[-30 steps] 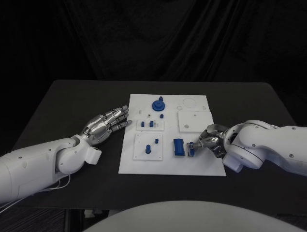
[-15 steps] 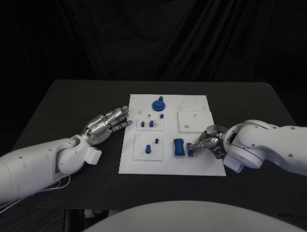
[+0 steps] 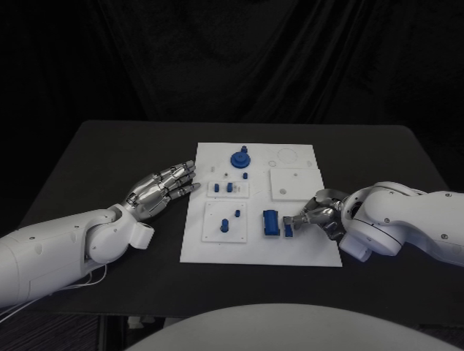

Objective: Assemble the parts on the task board

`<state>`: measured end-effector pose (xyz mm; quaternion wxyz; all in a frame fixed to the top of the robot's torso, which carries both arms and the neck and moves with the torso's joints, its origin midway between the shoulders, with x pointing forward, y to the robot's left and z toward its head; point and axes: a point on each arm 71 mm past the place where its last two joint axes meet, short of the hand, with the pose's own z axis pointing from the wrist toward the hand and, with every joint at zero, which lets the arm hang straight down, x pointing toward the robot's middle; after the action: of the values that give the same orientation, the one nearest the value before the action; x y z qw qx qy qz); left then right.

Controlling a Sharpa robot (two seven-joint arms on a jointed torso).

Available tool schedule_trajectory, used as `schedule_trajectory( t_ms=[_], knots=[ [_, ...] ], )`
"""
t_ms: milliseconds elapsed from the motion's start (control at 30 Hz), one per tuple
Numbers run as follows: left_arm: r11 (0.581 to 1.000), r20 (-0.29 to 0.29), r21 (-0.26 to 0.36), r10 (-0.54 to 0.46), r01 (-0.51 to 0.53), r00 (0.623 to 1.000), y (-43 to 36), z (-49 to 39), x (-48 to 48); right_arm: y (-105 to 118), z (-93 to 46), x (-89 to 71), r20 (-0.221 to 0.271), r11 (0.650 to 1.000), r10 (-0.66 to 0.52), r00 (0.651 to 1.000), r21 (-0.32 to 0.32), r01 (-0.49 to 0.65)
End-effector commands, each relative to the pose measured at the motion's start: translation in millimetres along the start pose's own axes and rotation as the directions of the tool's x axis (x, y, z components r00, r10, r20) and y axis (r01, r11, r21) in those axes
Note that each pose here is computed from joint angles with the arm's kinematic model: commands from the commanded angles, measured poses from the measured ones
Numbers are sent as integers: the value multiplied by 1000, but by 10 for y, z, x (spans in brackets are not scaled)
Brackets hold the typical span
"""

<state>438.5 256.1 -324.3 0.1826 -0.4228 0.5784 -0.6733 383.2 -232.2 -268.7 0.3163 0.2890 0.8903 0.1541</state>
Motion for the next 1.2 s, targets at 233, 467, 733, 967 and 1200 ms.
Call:
schedule_trajectory(
  t_ms=[233,467,733,967,1200],
  knots=[
    [999,0,33,-10,10,1000,-17,-23,3,15,-86,-141,165,989,4,986,-144,20],
    [999,3,45,-9,9,1000,-21,-27,1,9,-122,-111,157,977,-111,981,-163,137],
    [999,3,45,-11,10,1000,-15,-30,3,-86,-126,8,111,969,-187,976,-140,201],
    [999,4,41,-11,10,1000,-12,-36,-3,-131,-122,70,97,965,-218,971,-126,229],
    [999,1,39,-13,13,1000,-6,-31,3,-125,-112,94,101,963,-231,968,-120,242]
  ],
)
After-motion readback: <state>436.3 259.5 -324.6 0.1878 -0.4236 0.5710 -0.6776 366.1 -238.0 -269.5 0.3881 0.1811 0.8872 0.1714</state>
